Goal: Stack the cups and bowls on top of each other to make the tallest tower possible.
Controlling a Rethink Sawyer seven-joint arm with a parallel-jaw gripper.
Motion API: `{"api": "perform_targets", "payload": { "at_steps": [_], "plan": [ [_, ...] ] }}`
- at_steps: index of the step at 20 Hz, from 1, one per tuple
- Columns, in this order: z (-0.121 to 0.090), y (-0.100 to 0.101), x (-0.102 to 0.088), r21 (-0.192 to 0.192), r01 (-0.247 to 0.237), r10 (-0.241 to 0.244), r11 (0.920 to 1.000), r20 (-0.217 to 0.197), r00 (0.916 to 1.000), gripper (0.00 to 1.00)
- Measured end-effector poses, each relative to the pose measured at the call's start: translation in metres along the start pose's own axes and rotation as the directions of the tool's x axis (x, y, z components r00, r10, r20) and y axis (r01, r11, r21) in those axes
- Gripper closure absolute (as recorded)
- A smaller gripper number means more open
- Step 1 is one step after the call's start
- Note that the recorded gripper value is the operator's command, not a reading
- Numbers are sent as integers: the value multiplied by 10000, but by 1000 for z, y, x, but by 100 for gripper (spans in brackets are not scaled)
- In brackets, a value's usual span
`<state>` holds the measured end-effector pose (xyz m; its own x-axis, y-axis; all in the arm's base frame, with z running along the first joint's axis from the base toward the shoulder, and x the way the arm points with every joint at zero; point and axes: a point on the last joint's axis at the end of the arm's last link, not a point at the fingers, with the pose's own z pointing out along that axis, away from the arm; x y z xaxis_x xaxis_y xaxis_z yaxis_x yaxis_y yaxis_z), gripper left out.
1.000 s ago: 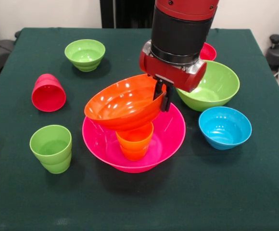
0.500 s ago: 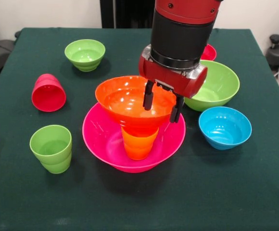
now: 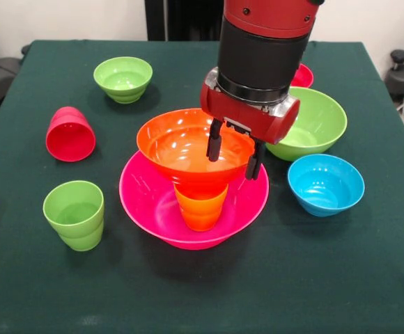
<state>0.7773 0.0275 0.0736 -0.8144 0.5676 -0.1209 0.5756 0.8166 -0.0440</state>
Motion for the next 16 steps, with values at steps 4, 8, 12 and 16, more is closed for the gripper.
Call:
{"api": "perform_targets", "payload": {
  "at_steps": [4,8,12,16],
  "plan": [
    [1,0,1,7,2,-2,10000,-18,10000,0],
    [1,0,0,6,1,-1,10000,-14,10000,0],
    [-4,1,0,-20,16,-16,10000,47,10000,0],
    [-20,2,3,4,100,-100,9999,152,9998,0]
  ]
}}
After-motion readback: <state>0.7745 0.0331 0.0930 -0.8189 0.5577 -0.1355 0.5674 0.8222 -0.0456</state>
